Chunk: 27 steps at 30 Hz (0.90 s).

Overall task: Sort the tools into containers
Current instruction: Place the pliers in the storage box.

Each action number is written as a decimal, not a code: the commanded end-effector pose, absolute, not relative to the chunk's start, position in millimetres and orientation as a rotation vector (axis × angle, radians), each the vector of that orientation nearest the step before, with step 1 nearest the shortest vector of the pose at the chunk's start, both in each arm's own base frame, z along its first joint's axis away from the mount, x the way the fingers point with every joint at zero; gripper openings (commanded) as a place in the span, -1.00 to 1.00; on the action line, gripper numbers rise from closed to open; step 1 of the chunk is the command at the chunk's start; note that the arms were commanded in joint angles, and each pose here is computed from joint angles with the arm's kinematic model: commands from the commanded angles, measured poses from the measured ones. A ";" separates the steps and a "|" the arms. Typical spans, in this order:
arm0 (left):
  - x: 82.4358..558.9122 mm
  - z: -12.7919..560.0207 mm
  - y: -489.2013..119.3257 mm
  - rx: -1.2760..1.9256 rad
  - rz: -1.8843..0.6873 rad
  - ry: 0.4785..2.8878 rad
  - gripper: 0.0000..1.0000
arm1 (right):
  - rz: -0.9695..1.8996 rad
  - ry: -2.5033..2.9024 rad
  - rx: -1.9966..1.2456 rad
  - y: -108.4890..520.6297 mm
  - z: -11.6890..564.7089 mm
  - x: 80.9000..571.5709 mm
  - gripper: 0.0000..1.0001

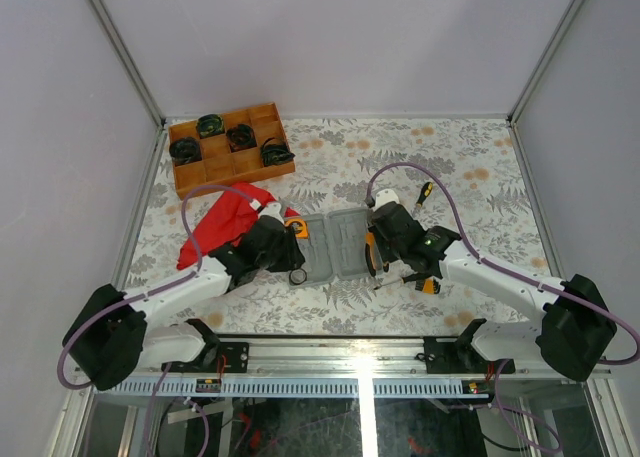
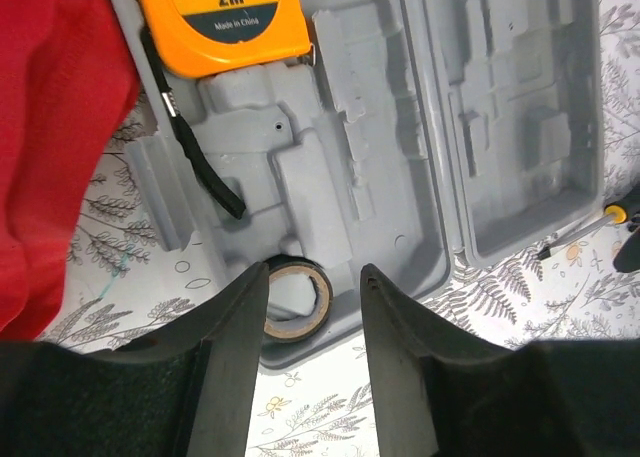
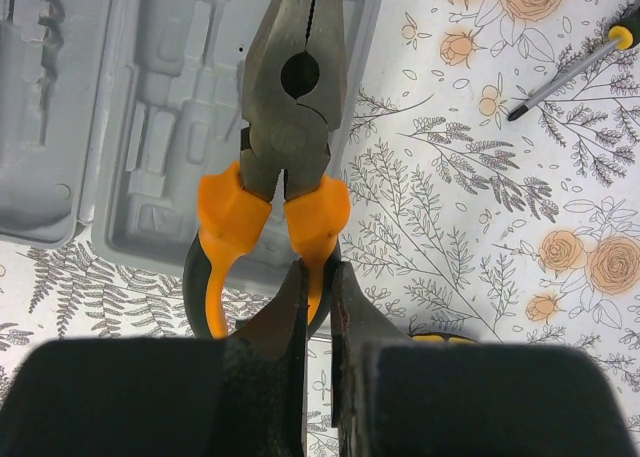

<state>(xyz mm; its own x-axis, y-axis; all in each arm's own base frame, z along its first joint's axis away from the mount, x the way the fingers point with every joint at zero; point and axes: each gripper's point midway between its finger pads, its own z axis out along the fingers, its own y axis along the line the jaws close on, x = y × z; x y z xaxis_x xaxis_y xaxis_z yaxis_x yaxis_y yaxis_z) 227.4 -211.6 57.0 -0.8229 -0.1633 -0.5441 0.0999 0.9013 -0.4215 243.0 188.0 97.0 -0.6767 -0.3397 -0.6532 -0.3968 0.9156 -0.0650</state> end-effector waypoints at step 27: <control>237.5 9.7 -184.2 -0.100 -0.342 2.551 -0.40 | 0.230 2.300 -0.404 200.8 119.0 250.4 -1.00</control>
<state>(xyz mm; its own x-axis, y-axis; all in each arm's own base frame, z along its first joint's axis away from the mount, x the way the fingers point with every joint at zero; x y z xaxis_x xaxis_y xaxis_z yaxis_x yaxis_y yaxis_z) 233.5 -183.5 18.1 -0.8309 -0.1827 -0.5256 -0.0308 0.9582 -0.2844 238.2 192.3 94.2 -0.6945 -0.2932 -0.6571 -0.3805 0.9247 -0.0104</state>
